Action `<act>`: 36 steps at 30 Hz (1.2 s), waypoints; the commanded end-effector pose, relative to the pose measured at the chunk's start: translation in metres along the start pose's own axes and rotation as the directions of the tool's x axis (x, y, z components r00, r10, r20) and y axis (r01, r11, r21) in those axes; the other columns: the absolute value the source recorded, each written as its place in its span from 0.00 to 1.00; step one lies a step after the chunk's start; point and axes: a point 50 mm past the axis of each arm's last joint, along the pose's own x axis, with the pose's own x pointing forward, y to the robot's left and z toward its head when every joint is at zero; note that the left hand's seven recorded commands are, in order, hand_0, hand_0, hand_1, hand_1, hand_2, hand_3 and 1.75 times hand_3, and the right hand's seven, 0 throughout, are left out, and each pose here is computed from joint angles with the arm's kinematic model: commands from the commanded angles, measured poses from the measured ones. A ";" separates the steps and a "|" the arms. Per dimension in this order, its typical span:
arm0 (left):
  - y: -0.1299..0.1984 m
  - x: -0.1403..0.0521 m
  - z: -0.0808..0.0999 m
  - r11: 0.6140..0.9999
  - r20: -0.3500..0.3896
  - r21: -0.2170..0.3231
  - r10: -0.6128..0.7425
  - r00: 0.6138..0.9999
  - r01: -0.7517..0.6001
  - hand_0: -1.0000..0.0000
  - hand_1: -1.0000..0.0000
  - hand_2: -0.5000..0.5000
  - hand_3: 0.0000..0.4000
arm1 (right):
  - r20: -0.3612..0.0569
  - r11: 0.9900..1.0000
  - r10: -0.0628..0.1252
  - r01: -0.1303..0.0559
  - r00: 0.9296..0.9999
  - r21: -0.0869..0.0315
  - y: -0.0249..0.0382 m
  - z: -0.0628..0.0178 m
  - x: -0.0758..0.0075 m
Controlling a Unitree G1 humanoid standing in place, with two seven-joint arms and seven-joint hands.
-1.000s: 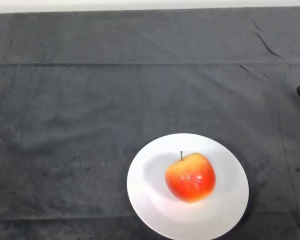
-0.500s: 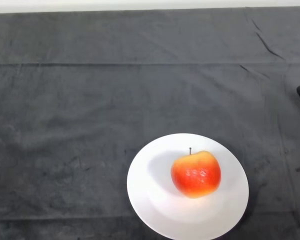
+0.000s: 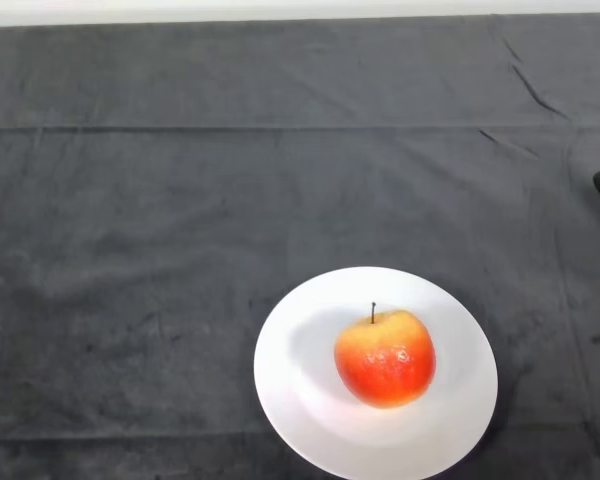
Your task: Move the apple to the plate
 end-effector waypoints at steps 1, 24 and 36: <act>0.011 0.001 -0.002 0.999 -0.005 0.005 0.045 0.999 -0.045 1.00 1.00 0.50 0.00 | 0.045 1.000 -0.014 0.015 0.999 -0.023 -0.0020 0.0176 -0.0114; 0.011 0.001 -0.001 0.999 -0.003 0.002 0.043 0.999 -0.043 1.00 1.00 0.50 0.00 | 0.045 1.000 -0.014 0.015 0.999 -0.023 -0.0020 0.0176 -0.0114; 0.010 0.001 -0.002 0.999 -0.005 0.001 0.040 0.999 -0.040 1.00 1.00 0.50 0.00 | 0.045 1.000 -0.014 0.015 0.999 -0.023 -0.0020 0.0176 -0.0114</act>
